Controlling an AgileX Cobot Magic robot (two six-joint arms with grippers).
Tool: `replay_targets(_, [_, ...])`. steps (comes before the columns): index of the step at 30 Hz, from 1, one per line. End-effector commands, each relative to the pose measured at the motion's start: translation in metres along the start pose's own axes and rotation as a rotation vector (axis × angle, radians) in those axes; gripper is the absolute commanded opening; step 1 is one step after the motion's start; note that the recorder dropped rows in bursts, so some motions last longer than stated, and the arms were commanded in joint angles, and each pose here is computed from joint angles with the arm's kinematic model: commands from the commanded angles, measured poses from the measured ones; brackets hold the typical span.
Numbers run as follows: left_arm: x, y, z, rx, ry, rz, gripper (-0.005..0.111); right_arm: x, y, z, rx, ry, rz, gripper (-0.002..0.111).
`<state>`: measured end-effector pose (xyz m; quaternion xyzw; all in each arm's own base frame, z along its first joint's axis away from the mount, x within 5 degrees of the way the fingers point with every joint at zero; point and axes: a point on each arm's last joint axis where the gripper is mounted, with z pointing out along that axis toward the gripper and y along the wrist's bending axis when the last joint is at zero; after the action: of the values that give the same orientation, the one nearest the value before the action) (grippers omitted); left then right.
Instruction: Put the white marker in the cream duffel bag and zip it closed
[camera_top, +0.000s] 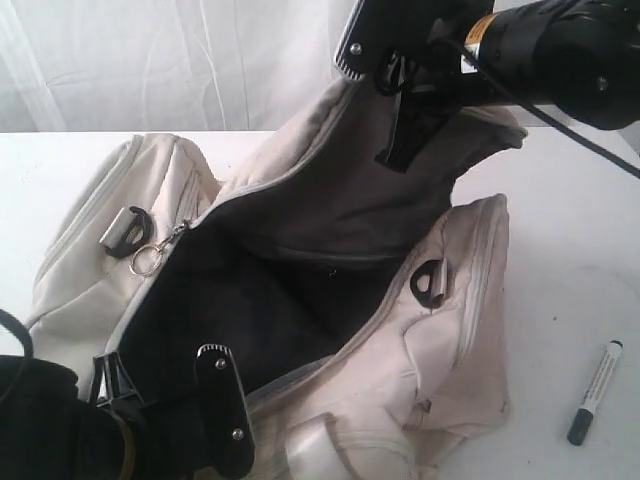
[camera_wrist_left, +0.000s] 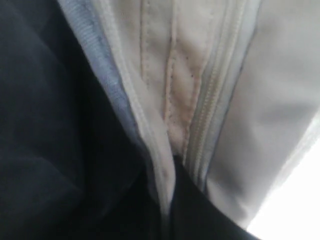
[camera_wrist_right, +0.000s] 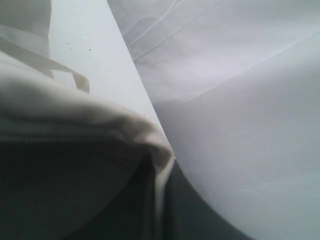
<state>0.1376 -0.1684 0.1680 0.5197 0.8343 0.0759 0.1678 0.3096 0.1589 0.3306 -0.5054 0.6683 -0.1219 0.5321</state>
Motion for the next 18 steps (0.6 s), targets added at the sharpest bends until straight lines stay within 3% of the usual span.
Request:
replay_targets(1, [0.019,-0.004,0.006,0.012,0.100,-0.022,0.000,-0.002,-0.017,0.001,0.066,-0.038,-0.008,0.000])
replay_targets(18, [0.017,-0.005,0.007,0.020,0.072,-0.024,0.000,-0.002,-0.018,0.017,0.051,-0.015,-0.030,0.000])
